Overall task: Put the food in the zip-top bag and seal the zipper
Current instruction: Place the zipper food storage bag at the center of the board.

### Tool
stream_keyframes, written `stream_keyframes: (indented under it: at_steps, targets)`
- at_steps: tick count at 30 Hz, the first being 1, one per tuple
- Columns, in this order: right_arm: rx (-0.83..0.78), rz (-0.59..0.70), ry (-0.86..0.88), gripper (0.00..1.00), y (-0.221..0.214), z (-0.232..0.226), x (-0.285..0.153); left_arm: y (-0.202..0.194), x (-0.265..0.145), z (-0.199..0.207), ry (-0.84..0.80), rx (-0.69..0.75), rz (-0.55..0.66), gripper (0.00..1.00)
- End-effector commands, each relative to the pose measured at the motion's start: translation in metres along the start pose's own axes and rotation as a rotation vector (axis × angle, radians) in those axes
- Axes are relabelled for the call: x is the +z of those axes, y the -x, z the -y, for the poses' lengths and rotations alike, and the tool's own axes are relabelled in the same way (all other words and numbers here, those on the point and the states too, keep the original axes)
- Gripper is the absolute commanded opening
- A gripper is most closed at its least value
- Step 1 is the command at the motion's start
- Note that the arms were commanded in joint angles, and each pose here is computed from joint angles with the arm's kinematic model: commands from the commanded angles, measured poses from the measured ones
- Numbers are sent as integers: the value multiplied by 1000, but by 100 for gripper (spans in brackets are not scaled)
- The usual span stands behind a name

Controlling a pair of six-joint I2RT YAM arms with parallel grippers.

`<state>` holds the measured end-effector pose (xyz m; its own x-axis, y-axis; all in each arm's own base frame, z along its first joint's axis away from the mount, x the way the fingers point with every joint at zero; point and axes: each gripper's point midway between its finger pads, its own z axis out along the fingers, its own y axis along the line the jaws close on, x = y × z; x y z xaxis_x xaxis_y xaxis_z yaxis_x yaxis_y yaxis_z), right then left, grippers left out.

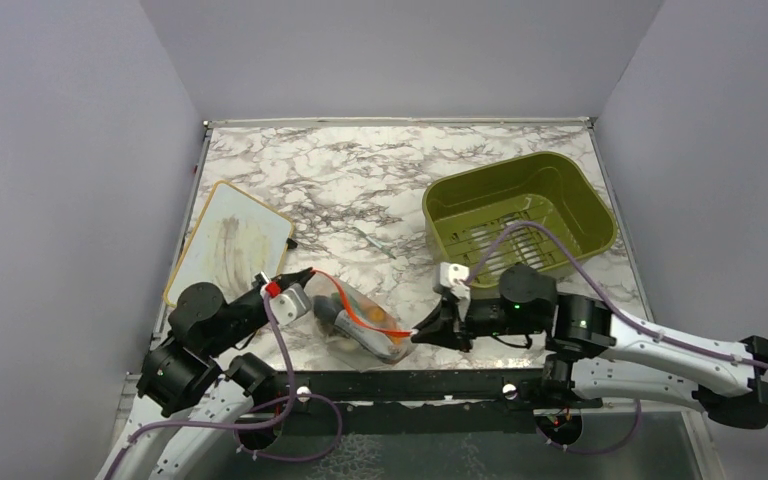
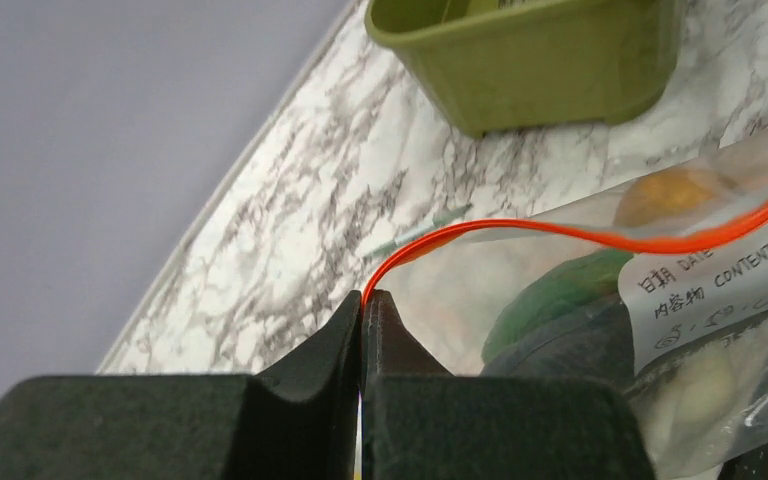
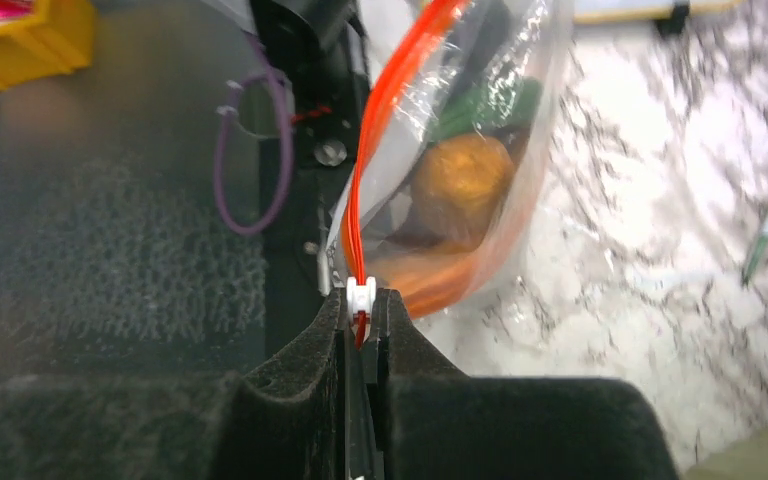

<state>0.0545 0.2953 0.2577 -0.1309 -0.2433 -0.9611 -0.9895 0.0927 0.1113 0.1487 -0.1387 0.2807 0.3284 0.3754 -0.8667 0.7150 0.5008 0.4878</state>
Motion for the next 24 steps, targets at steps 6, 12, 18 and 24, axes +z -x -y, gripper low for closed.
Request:
stream_keyframes:
  at_steps: [6,12,18,24]
  targets:
    - [56,-119,-453,1,-22,87,22,-62,19,-23,140,-56,-261,0]
    - [70,-125,-578,1,-33,130,30,-79,46,-43,267,-147,-280,1]
    - [112,-54,-671,1,-25,168,24,-87,70,-66,400,-235,-261,3]
    - [96,-36,-692,11,-23,179,33,-84,93,-81,450,-307,-237,17]
